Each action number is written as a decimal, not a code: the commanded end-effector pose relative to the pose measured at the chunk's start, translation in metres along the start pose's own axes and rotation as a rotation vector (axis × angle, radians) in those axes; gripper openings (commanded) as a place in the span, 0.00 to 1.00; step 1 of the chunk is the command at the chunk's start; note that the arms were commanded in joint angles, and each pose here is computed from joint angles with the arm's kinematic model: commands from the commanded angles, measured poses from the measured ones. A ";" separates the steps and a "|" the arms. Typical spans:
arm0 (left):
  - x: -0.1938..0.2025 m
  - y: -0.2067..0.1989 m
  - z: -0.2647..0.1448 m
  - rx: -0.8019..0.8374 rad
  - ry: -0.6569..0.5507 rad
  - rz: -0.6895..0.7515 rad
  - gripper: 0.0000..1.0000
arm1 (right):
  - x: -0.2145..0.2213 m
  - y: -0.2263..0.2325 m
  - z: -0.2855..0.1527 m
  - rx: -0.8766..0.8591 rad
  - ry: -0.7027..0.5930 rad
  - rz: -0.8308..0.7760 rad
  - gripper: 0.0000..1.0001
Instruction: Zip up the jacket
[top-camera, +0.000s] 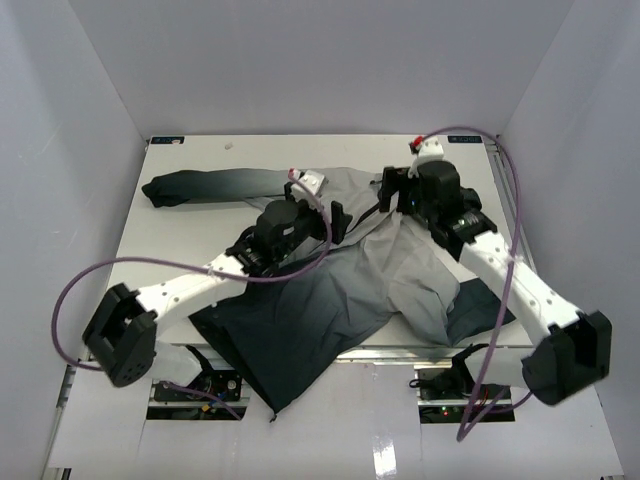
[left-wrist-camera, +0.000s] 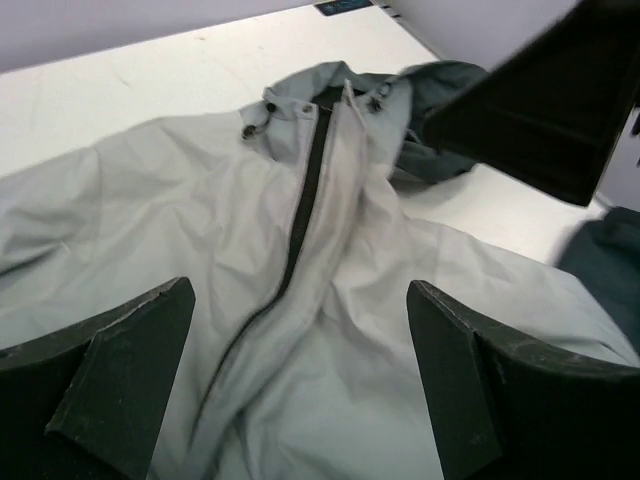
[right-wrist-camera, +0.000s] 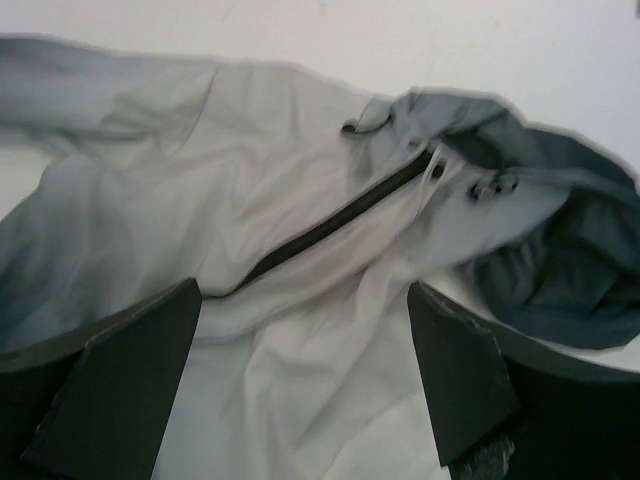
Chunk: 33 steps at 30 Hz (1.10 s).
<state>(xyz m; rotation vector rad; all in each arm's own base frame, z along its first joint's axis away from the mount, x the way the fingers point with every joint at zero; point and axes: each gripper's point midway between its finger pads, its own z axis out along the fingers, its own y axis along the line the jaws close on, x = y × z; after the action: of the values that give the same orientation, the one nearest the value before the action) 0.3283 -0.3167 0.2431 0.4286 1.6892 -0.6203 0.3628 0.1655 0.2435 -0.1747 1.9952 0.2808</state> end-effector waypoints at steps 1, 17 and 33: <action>0.023 -0.017 -0.050 0.113 0.058 -0.117 0.98 | 0.043 0.012 -0.036 -0.066 0.033 0.086 0.90; 0.012 -0.032 -0.135 0.200 -0.161 -0.103 0.98 | 0.069 0.009 -0.110 -0.209 -0.181 0.064 0.90; 0.029 -0.013 -0.122 0.048 -0.076 -0.096 0.98 | 0.096 0.020 -0.089 -0.252 -0.113 0.134 0.90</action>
<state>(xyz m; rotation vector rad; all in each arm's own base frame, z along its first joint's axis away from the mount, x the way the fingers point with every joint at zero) 0.2051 -0.2546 0.2396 0.3952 1.5692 -0.8248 0.2340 0.1389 0.2085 -0.1849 1.8416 0.5085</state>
